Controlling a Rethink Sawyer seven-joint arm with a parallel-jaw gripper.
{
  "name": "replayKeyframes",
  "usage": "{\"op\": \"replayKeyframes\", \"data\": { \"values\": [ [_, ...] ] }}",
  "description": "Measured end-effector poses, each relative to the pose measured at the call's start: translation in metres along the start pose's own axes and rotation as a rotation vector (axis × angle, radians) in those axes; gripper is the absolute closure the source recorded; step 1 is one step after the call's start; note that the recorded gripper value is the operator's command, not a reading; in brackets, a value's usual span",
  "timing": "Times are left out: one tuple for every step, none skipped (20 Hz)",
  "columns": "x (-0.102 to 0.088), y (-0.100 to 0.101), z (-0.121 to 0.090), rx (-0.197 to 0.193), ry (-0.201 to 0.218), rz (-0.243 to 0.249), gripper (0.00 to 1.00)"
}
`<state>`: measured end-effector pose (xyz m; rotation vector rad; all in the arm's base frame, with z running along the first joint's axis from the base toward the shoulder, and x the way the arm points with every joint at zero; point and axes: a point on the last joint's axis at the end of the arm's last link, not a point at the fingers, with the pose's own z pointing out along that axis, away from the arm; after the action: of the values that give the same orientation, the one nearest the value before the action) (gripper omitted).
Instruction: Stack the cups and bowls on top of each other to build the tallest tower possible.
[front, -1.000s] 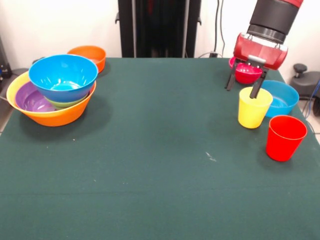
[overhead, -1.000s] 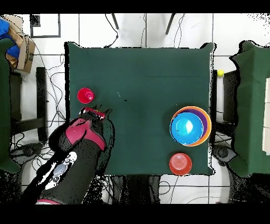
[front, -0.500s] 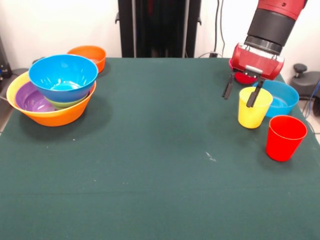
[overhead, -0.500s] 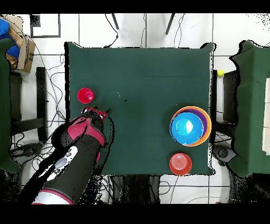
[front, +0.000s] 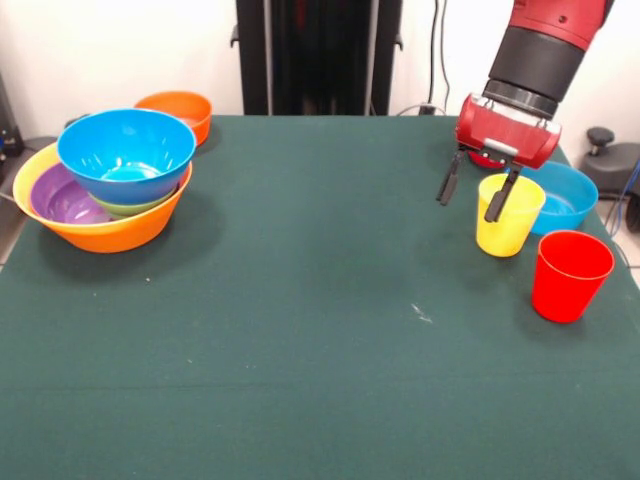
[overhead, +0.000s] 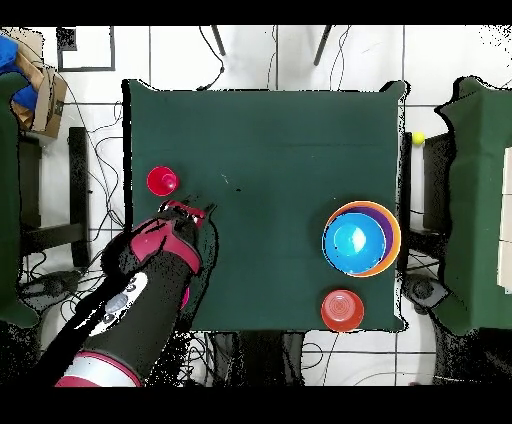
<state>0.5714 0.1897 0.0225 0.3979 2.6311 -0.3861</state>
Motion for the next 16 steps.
{"op": "replayKeyframes", "data": {
  "values": [
    [0.000, 0.000, 0.000, 0.001, -0.001, -0.001, 0.00],
    [-0.001, 0.000, -0.001, 0.004, -0.001, -0.001, 0.00],
    [-0.001, 0.000, -0.002, 0.005, 0.000, -0.001, 0.00],
    [-0.002, 0.000, -0.003, 0.005, 0.001, -0.001, 0.00],
    [-0.002, 0.001, -0.003, 0.006, 0.001, 0.000, 0.00],
    [-0.003, 0.001, -0.006, 0.005, 0.001, 0.001, 0.00],
    [-0.005, 0.003, -0.008, 0.004, 0.000, 0.003, 0.00],
    [-0.005, 0.003, -0.010, 0.002, -0.001, 0.004, 0.00],
    [-0.006, 0.004, -0.011, 0.001, -0.002, 0.005, 0.00],
    [-0.008, 0.007, -0.017, -0.004, -0.006, 0.005, 0.00],
    [-0.009, 0.009, -0.019, -0.006, -0.007, 0.004, 0.00],
    [-0.009, 0.010, -0.022, -0.007, -0.008, 0.004, 0.00],
    [-0.010, 0.011, -0.025, -0.009, -0.009, 0.004, 0.00],
    [-0.011, 0.015, -0.032, -0.013, -0.010, 0.005, 0.00],
    [-0.012, 0.018, -0.039, -0.017, -0.011, 0.006, 0.00],
    [-0.013, 0.019, -0.043, -0.020, -0.013, 0.007, 0.00]
  ]
}}
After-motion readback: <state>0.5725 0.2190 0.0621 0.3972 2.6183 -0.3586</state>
